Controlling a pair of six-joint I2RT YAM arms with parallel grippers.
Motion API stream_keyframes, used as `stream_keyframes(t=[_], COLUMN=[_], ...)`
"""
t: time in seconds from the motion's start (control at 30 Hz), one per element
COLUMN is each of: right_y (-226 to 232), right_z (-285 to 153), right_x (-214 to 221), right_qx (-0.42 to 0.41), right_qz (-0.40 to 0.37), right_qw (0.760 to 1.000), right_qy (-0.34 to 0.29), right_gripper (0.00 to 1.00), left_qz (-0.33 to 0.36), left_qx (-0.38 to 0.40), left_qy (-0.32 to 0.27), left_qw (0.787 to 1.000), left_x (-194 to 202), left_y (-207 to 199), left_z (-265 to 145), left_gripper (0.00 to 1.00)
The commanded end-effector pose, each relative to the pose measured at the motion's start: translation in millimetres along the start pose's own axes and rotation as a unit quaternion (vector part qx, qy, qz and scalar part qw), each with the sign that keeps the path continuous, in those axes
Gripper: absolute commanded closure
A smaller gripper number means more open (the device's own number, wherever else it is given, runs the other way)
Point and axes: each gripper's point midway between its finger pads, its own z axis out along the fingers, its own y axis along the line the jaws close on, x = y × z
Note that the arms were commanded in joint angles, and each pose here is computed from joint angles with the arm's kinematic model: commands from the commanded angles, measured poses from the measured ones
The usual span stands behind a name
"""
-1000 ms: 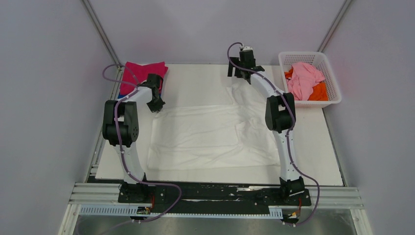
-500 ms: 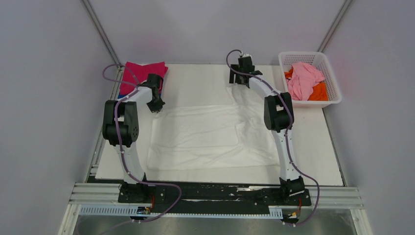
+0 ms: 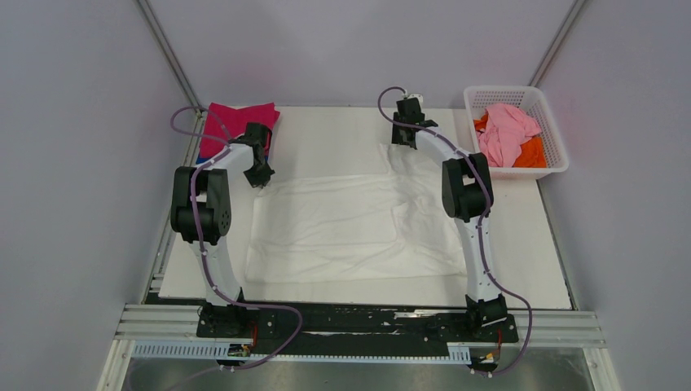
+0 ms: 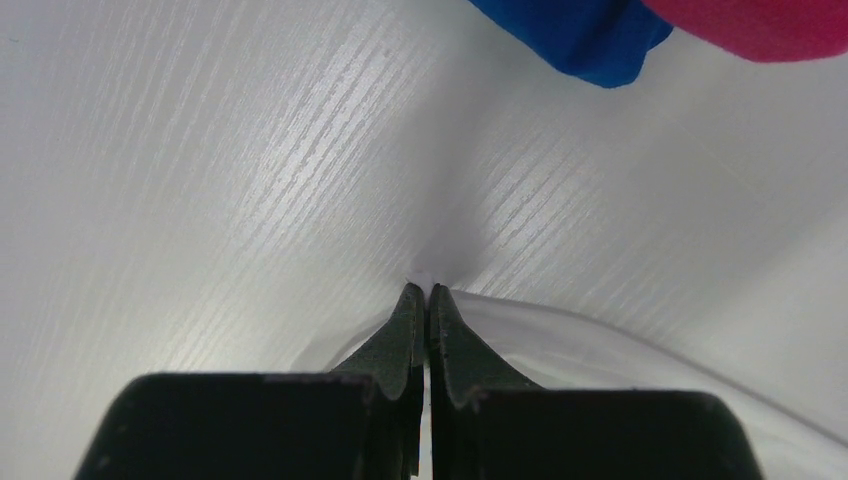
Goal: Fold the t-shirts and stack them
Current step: Grab the side of the flattened tshirt furthest away from the robot with both arms, then fold the other side of the tshirt into a rectangle
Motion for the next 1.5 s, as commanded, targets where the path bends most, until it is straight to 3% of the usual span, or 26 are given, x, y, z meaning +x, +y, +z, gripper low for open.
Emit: stream_keyframes(t=[0.0, 0.17, 0.3, 0.6, 0.93, 1.47], right_y=[-4, 6, 9, 19, 9, -31], right_z=[-6, -1, -8, -60, -153, -270], right_x=[24, 23, 11, -26, -29, 24], right_qx=[0.016, 0.0, -0.003, -0.046, -0.036, 0.0], right_qz=[-0.013, -0.011, -0.006, -0.011, -0.02, -0.025], right_qw=[0.999, 0.999, 1.0, 0.998, 0.996, 0.995], right_qy=[0.041, 0.039, 0.026, -0.038, -0.077, -0.093], right_gripper=[0.55, 0.76, 1.0, 1.0, 1.0, 1.0], left_qz=[-0.012, -0.013, -0.012, 0.0, 0.007, -0.031], left_qx=[0.015, 0.019, 0.02, 0.065, 0.11, 0.098], left_qy=[-0.036, -0.037, -0.038, -0.046, -0.051, -0.076], left_qw=[0.999, 0.999, 0.999, 0.997, 0.993, 0.992], left_x=[-25, -26, -27, -25, -5, 29], left_y=[-7, -8, -8, -15, -11, 30], left_z=[-24, -26, -28, -44, -64, -102], left_gripper=[1.0, 1.0, 1.0, 1.0, 1.0, 1.0])
